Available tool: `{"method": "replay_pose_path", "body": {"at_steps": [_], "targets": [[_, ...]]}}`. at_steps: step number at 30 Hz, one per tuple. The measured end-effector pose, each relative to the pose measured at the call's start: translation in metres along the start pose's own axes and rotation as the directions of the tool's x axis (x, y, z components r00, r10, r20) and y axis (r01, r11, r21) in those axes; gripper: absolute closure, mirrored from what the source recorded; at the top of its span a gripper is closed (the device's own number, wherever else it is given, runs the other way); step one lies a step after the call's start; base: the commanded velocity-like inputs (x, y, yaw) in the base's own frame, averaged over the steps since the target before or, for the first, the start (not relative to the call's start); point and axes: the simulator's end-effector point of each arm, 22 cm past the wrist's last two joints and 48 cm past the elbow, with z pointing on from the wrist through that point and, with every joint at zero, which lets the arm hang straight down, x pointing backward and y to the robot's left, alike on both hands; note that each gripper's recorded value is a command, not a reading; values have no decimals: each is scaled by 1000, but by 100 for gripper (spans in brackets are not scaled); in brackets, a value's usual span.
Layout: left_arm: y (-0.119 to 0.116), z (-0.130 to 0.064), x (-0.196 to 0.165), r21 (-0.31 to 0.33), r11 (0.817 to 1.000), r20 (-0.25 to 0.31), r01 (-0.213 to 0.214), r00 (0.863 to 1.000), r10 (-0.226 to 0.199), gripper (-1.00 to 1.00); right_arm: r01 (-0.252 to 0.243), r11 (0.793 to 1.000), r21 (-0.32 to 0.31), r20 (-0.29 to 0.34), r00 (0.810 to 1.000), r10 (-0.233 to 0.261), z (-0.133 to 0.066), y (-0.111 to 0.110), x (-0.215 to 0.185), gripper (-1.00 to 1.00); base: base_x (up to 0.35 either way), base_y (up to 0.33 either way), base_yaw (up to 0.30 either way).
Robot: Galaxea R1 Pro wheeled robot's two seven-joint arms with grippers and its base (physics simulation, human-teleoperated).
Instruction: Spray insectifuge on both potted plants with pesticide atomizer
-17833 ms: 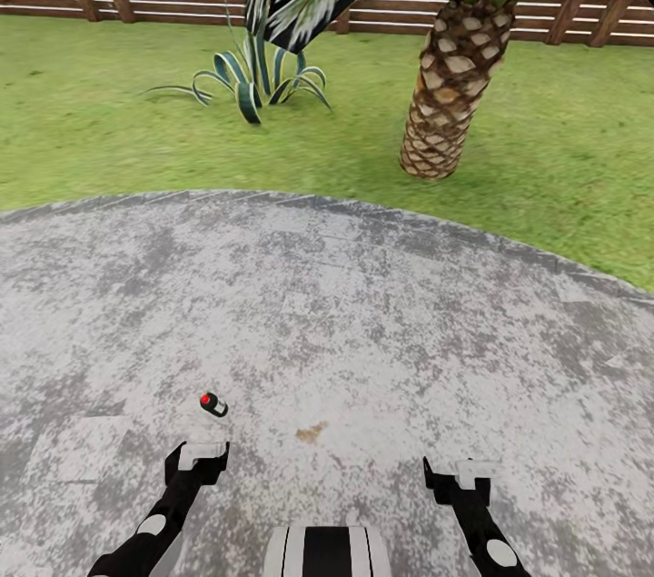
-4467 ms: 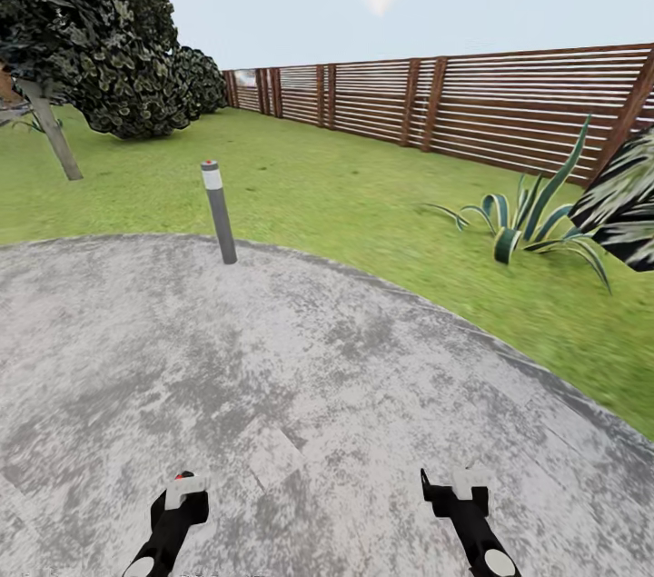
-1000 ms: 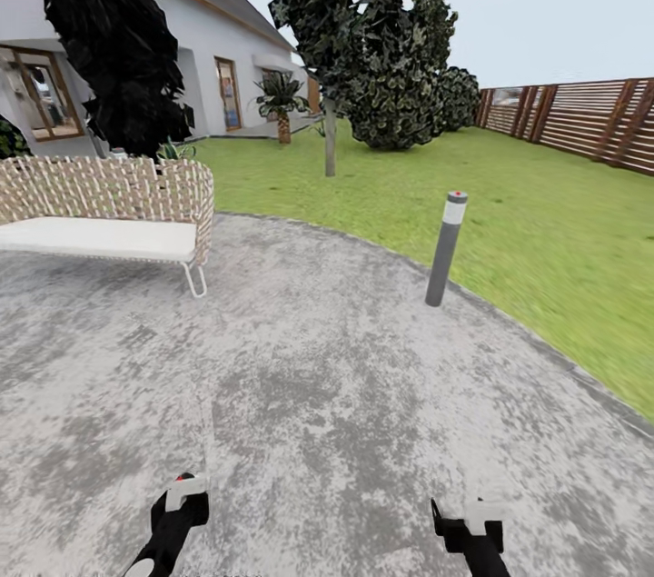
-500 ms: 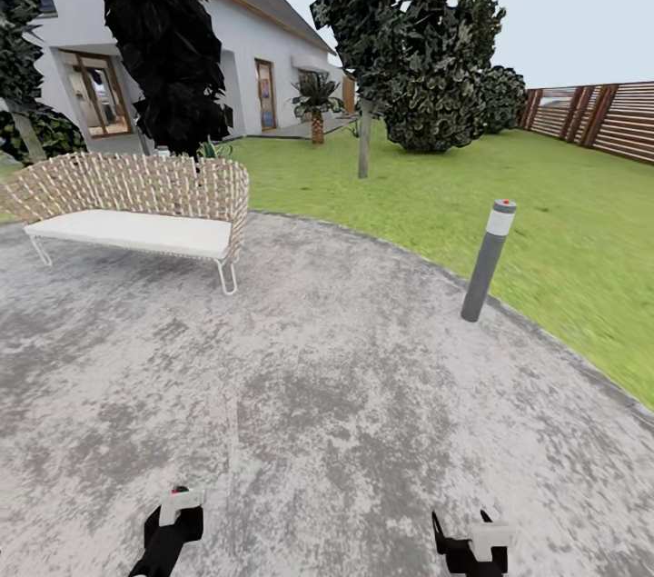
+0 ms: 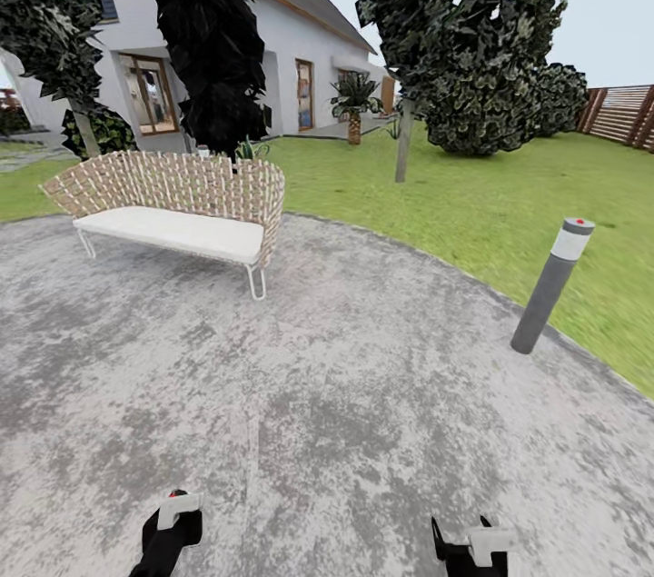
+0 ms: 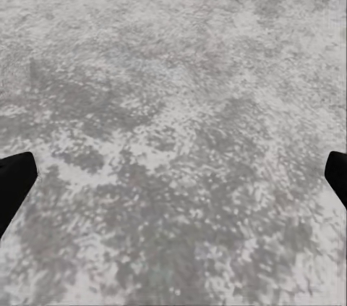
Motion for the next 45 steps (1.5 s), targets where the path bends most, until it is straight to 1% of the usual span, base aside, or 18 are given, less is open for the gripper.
{"method": "replay_pose_path", "body": {"at_steps": [45], "targets": [[0, -1, -10, 2, 1000, 21, 2, 1000, -2, 100, -2, 1000, -2, 18, 1000, 2, 0, 2, -9, -100, 340, 0, 275]]}}
